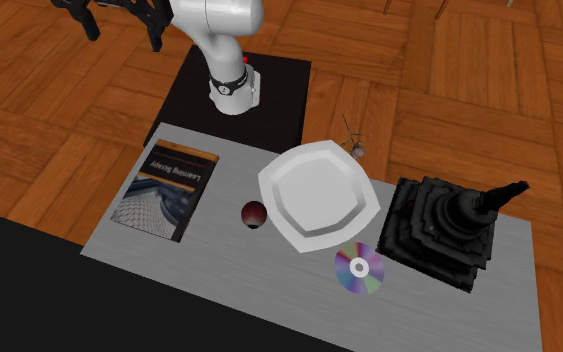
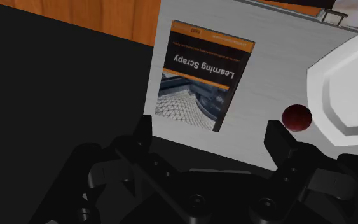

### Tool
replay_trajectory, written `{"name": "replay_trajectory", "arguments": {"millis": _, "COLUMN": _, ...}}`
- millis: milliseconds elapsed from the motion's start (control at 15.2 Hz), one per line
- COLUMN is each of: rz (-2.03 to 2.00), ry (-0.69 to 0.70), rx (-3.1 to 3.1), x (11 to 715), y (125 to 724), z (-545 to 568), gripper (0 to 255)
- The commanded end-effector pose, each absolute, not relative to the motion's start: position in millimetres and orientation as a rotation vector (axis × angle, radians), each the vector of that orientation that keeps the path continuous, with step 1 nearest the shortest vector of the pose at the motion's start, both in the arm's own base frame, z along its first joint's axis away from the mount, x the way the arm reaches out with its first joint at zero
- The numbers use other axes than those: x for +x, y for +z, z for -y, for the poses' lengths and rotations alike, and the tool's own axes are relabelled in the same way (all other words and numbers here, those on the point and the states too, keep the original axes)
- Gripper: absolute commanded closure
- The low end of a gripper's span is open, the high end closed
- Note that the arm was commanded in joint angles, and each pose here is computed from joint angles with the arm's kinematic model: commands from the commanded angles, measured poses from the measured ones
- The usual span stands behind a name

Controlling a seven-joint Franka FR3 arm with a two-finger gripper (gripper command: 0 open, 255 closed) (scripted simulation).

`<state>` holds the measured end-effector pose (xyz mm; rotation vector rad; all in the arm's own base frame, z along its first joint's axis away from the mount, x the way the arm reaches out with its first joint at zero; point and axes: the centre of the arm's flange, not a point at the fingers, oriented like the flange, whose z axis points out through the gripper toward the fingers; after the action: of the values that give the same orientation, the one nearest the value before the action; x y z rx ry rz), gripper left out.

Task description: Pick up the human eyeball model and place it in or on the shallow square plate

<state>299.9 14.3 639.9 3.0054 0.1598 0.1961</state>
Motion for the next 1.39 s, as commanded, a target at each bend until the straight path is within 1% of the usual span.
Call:
{"name": "replay_trajectory", "arguments": {"millis": 0, "rz": -0.160, "ry": 0.196, "rx": 3.005, "x": 299.9, "y": 639.9, "z": -14.3, "gripper": 0}}
{"name": "replay_trajectory", "arguments": {"millis": 1320, "rz": -0.337, "ry": -0.079, "rx": 2.995, "x": 440.9, "y": 454.9, "z": -163.9, "gripper": 0}}
